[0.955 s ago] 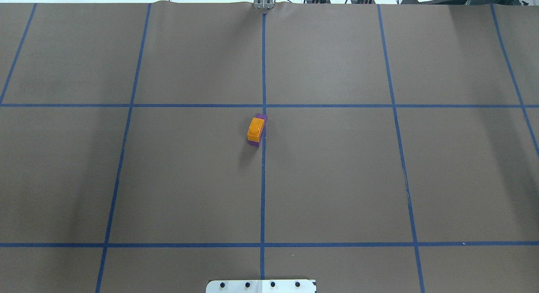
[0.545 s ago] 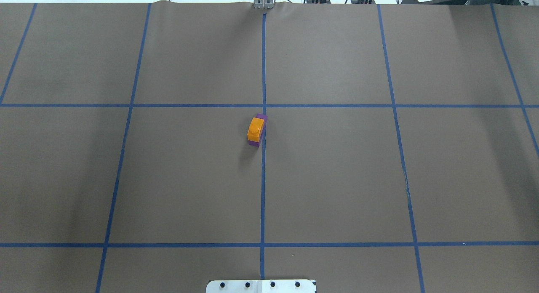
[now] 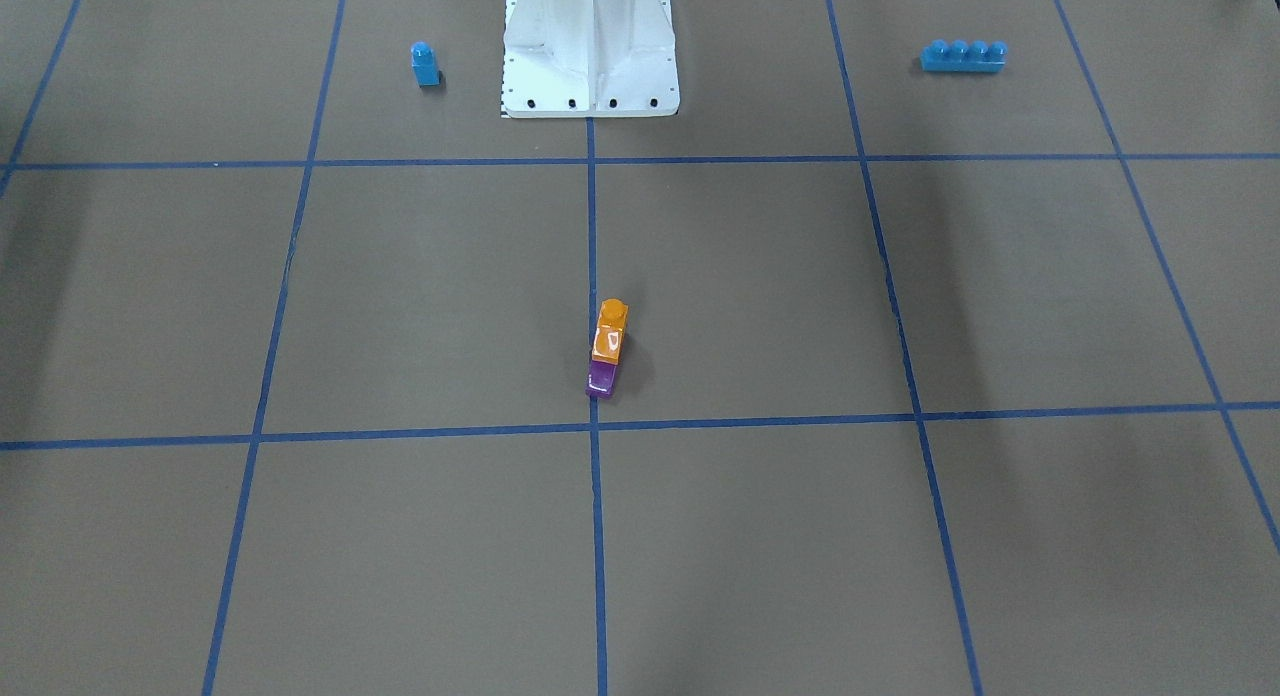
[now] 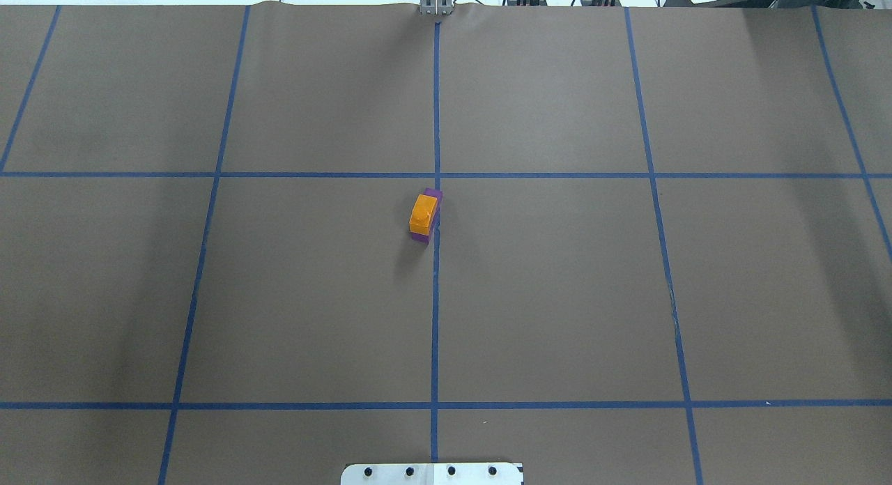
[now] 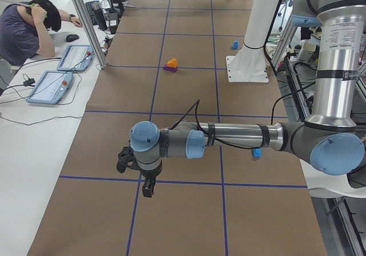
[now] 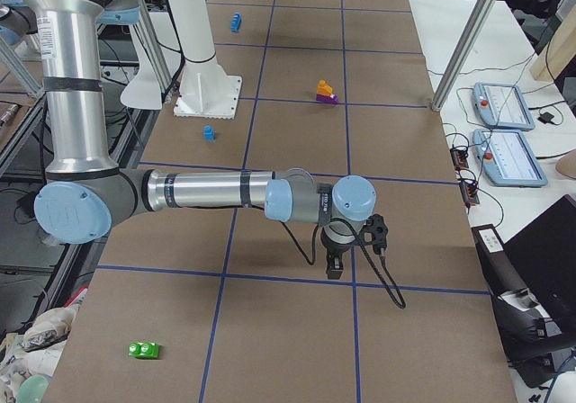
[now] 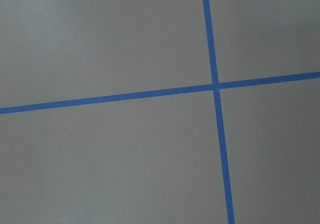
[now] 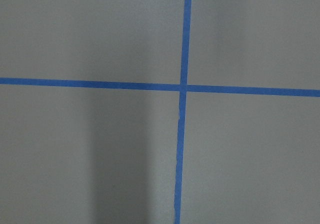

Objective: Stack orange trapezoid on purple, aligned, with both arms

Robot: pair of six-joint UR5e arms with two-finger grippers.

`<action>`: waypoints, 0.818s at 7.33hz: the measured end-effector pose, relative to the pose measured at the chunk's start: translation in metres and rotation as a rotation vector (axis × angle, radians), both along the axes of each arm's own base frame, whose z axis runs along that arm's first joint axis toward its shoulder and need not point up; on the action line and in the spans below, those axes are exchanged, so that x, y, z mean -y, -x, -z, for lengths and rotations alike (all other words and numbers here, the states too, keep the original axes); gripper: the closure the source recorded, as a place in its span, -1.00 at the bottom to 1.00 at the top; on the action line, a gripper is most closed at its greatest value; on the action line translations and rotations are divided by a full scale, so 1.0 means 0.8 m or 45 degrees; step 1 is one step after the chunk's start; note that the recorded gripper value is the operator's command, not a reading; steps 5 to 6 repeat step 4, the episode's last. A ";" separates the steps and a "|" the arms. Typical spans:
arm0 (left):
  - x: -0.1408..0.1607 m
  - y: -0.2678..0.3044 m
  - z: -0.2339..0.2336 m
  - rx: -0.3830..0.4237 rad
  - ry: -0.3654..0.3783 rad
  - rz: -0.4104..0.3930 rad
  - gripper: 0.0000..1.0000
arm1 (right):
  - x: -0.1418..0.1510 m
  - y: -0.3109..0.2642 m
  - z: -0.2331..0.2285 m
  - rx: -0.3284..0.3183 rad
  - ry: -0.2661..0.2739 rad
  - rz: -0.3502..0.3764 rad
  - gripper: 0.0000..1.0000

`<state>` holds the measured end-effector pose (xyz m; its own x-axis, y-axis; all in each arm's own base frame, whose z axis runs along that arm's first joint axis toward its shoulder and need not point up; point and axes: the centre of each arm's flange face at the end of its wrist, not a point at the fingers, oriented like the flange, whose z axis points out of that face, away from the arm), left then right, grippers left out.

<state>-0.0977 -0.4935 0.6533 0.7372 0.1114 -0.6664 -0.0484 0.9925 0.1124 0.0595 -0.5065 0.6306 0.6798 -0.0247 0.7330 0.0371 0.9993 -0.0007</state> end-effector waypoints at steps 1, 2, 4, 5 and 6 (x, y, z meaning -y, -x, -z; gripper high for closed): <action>0.000 0.000 0.000 0.000 0.000 -0.001 -1.00 | 0.001 0.000 0.001 0.000 -0.002 0.000 -1.00; 0.000 -0.001 -0.001 0.001 0.001 -0.002 -1.00 | 0.001 0.000 0.002 0.000 -0.003 0.000 -1.00; 0.000 -0.001 -0.001 0.001 0.001 -0.003 -1.00 | 0.001 0.000 0.001 0.000 -0.002 0.000 -1.00; 0.000 -0.001 -0.001 0.001 0.001 -0.003 -1.00 | 0.001 0.000 0.001 0.000 -0.002 0.000 -1.00; 0.000 -0.001 -0.001 0.001 0.001 -0.003 -1.00 | 0.001 0.000 0.001 0.000 -0.002 0.000 -1.00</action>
